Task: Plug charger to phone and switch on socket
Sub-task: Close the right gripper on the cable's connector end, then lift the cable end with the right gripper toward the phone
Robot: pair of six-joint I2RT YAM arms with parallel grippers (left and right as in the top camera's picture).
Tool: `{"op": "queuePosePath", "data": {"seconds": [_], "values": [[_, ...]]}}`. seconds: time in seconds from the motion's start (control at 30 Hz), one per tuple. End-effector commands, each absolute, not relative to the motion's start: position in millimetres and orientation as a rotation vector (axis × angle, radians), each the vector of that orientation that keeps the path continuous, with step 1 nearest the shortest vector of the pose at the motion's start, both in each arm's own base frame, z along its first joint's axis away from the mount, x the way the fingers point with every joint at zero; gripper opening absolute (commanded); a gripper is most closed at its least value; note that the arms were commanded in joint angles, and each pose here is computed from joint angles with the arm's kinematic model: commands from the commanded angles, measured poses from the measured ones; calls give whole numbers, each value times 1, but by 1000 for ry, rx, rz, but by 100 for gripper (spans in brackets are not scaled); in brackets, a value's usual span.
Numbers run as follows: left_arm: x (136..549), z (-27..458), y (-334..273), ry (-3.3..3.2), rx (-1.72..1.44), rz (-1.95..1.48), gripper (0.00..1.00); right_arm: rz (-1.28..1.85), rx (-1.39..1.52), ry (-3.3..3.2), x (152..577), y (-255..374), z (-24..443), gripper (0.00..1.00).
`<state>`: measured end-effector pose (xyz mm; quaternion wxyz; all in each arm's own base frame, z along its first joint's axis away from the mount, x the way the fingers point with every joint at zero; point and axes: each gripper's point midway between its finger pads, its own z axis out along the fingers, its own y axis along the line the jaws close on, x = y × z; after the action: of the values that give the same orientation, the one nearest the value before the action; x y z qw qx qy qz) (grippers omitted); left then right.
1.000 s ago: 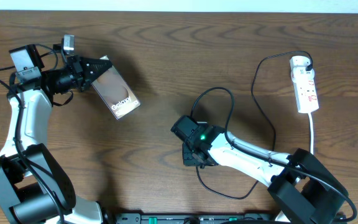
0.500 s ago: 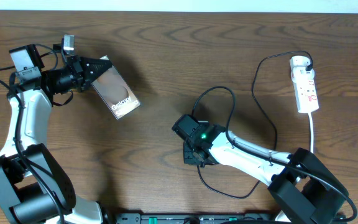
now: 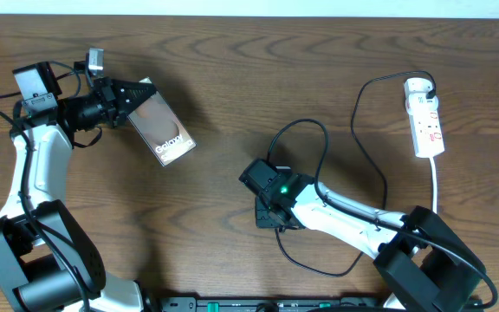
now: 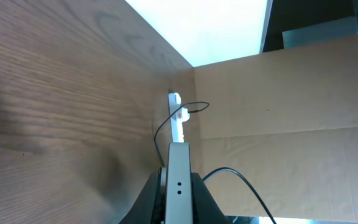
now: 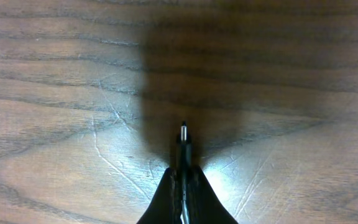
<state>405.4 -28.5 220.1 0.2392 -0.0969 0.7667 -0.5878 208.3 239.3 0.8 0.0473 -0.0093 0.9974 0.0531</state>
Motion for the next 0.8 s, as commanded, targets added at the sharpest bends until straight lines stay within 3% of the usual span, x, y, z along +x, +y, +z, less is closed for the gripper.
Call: {"op": "queuePosePath", "data": {"seconds": [0.0, 0.17, 0.23, 0.27, 0.37, 0.43, 0.6, 0.77], "values": [[400, 228, -31, 2081, -240, -1636, 7, 150, -12, 3040, 212, 238, 0, 1], [400, 228, -31, 2081, -240, -1636, 7, 504, -215, 3085, 218, 276, 29, 1], [400, 228, -31, 2081, -241, -1636, 7, 859, -448, 3037, 216, 306, 59, 1], [400, 228, -31, 2080, -241, -1637, 7, 1190, -640, 2925, 211, 328, 89, 1], [396, 234, -34, 2058, -211, -1687, 7, 1814, -921, 2516, 205, 350, 160, 1], [391, 242, -37, 2029, -173, -1741, 7, 2069, -1001, 2269, 207, 344, 195, 1], [388, 247, -39, 2006, -141, -1778, 7, 2086, -1037, 2171, 214, 344, 203, 1], [386, 252, -41, 1982, -100, -1797, 8, 2226, -1043, 2140, 218, 350, 181, 1]]}}
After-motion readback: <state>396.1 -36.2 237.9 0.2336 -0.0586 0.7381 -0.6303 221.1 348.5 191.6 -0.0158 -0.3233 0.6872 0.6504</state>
